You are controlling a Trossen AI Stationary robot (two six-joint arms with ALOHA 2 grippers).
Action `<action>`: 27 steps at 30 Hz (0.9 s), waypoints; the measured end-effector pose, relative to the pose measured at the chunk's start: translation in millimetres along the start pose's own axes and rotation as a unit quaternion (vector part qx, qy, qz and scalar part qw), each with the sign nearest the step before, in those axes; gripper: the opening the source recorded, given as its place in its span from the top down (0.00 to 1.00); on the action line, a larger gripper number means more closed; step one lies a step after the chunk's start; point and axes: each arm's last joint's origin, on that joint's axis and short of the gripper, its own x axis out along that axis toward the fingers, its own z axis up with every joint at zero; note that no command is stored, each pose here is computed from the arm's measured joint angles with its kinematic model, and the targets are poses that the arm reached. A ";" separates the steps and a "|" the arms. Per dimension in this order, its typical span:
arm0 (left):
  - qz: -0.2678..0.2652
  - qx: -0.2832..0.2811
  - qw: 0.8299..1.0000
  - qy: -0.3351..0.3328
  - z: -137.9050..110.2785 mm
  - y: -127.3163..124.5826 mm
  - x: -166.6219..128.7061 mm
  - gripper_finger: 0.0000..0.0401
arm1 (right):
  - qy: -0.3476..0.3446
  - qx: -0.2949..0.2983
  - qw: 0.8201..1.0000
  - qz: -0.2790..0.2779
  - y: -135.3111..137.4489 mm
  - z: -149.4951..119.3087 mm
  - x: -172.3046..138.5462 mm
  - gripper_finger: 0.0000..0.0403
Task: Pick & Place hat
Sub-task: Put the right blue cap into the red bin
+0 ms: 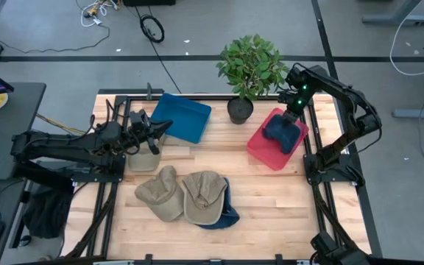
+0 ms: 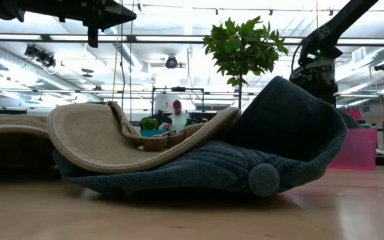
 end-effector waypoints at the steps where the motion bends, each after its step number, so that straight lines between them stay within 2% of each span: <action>1: 0.000 0.000 1.000 0.000 0.0 0.0 0.0 0.98 | -0.005 -0.002 1.000 0.016 1.3 -0.3 0.0 0.98; 9: 0.000 -0.003 1.000 0.000 0.0 0.0 0.0 0.98 | -0.026 0.000 0.997 0.075 5.9 -1.3 -0.2 0.98; 16: 0.000 -0.003 1.000 0.000 0.0 0.0 0.0 0.98 | -0.023 0.006 0.998 0.054 3.8 -0.1 0.0 0.97; 21: 0.000 -0.003 1.000 0.000 0.0 0.0 0.0 0.98 | -0.024 0.022 0.999 0.025 0.5 2.3 0.2 0.89; 27: 0.000 -0.003 1.000 0.000 0.0 0.0 0.0 0.98 | -0.021 0.016 1.000 -0.004 -1.2 4.7 0.8 0.73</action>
